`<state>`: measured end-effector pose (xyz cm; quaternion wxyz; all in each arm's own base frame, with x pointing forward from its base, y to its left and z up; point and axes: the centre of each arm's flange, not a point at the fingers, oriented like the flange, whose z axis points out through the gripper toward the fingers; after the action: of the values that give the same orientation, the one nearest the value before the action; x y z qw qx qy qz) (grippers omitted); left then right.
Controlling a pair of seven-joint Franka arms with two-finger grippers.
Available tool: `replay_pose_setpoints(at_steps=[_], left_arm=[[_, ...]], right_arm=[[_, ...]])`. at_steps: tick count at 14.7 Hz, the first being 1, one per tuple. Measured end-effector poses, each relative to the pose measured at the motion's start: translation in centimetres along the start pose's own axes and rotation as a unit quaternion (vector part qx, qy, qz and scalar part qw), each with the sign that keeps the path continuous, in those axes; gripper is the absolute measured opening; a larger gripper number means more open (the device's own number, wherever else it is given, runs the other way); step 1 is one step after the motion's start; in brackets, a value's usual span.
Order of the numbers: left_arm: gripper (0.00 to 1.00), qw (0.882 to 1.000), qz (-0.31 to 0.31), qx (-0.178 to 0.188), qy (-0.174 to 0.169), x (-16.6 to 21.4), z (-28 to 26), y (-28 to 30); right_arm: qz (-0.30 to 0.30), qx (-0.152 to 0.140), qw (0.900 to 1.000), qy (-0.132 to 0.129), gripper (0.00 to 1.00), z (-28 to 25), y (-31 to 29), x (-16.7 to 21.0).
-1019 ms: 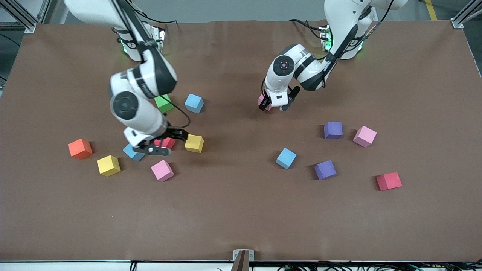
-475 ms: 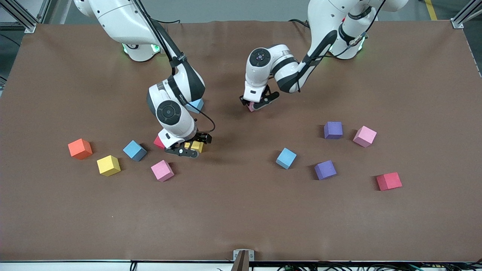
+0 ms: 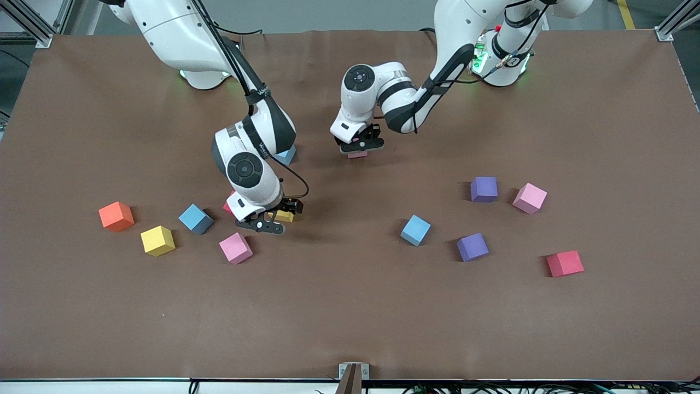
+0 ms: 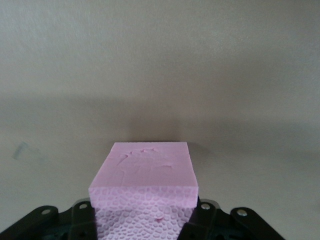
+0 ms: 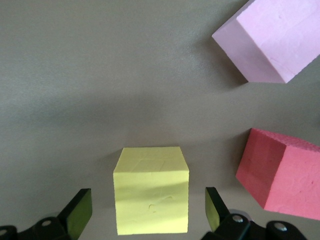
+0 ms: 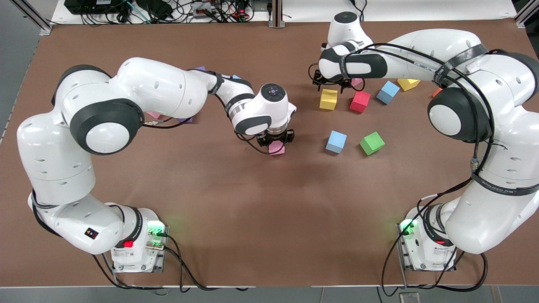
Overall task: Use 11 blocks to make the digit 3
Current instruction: 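Place the pink cube mid-table with the left gripper while the right lifts yellow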
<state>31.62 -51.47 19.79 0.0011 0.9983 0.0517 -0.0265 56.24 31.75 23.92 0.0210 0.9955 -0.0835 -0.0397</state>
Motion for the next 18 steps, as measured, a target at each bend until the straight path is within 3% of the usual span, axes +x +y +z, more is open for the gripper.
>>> replay_pose_setpoints(at_steps=[4, 18], left_arm=[[0.58, 0.999, 0.052, 0.008, 0.005, 0.4, 0.2, 1.0], [0.58, 0.998, 0.057, 0.010, -0.002, 0.7, 1.0, 2.0]], right_arm=[[-0.019, -0.004, 1.000, 0.000, 1.00, 0.2, 0.7, 0.6], [-0.027, -0.015, 0.999, -0.015, 1.00, 2.9, 0.5, 0.3]])
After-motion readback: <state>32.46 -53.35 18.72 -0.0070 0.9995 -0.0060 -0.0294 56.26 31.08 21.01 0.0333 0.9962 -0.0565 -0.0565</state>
